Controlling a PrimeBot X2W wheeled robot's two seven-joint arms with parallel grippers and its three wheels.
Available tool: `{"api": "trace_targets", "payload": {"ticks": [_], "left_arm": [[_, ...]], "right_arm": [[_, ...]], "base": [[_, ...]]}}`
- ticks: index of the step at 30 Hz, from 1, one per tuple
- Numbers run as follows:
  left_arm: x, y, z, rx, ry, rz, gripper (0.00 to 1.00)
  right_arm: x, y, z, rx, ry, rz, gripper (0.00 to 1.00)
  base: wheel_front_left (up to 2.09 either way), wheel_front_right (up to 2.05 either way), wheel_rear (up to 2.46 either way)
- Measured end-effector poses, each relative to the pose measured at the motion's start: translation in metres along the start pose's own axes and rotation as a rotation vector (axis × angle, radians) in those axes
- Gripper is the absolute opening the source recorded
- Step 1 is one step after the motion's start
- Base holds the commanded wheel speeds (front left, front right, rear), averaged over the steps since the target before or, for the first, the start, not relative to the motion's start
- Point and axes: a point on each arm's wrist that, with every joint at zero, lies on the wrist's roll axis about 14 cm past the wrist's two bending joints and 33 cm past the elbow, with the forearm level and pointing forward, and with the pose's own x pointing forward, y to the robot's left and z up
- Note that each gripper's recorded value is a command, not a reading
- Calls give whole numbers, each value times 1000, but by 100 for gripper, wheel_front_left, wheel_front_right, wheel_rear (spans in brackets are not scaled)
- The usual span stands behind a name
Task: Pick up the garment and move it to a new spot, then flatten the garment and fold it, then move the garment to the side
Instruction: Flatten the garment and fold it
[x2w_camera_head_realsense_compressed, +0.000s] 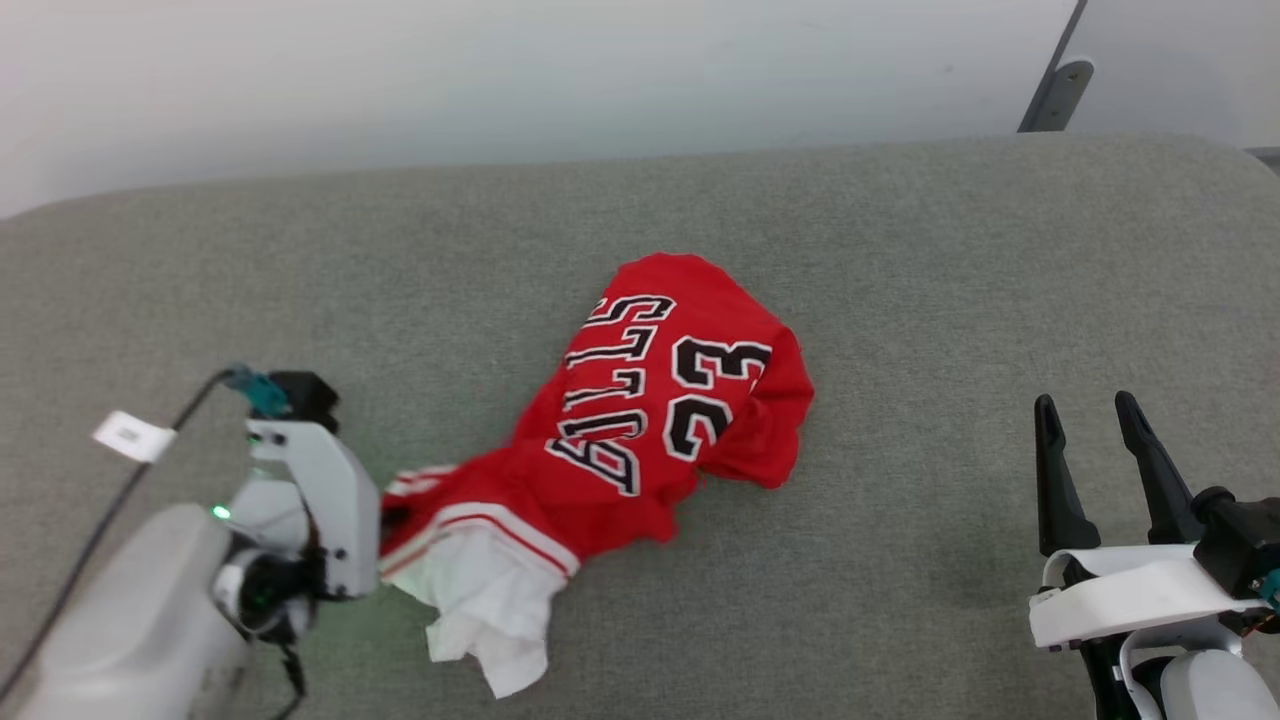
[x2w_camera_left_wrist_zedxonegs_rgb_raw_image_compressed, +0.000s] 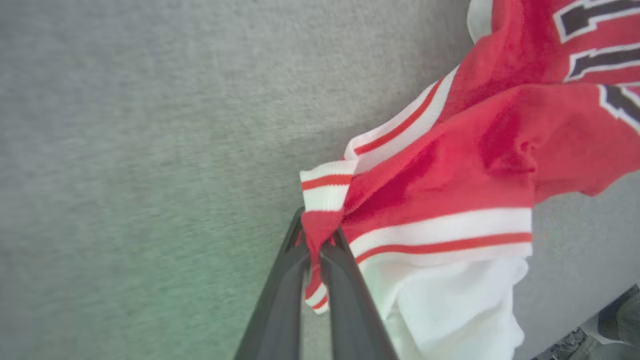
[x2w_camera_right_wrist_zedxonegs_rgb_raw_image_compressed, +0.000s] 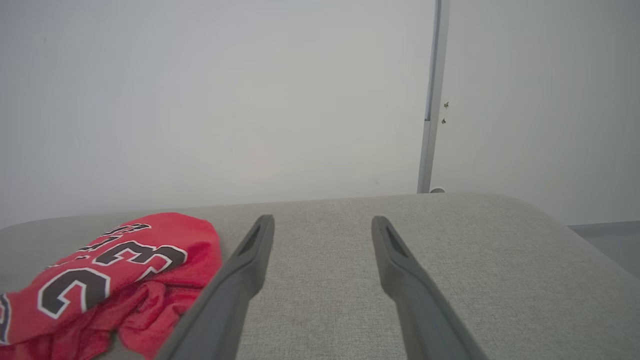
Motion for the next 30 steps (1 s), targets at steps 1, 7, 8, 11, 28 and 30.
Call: {"api": "trace_targets", "payload": {"ticks": [1, 7, 8, 11, 28, 30], "left_arm": [[-4, 6, 5, 12, -16, 17, 0], [-32, 43, 37, 90, -99, 136, 0], [-37, 50, 42, 106, -112, 159, 0], [-50, 70, 55, 168, -139, 235, 0], [-42, 102, 43, 107, -147, 308, 72], [-42, 102, 41, 92, -154, 305, 100]], "right_arm": [[0, 1, 0, 1, 0, 2, 100], [2, 6, 1, 6, -5, 15, 100], [2, 6, 1, 6, -5, 15, 100], [2, 6, 0, 6, -3, 15, 100], [2, 10, -9, 9, 23, 25, 100], [3, 12, -9, 9, 23, 34, 100]], "base": [[0, 0, 0], [0, 0, 0], [0, 0, 0], [0, 0, 0], [0, 0, 0], [0, 0, 0]]}}
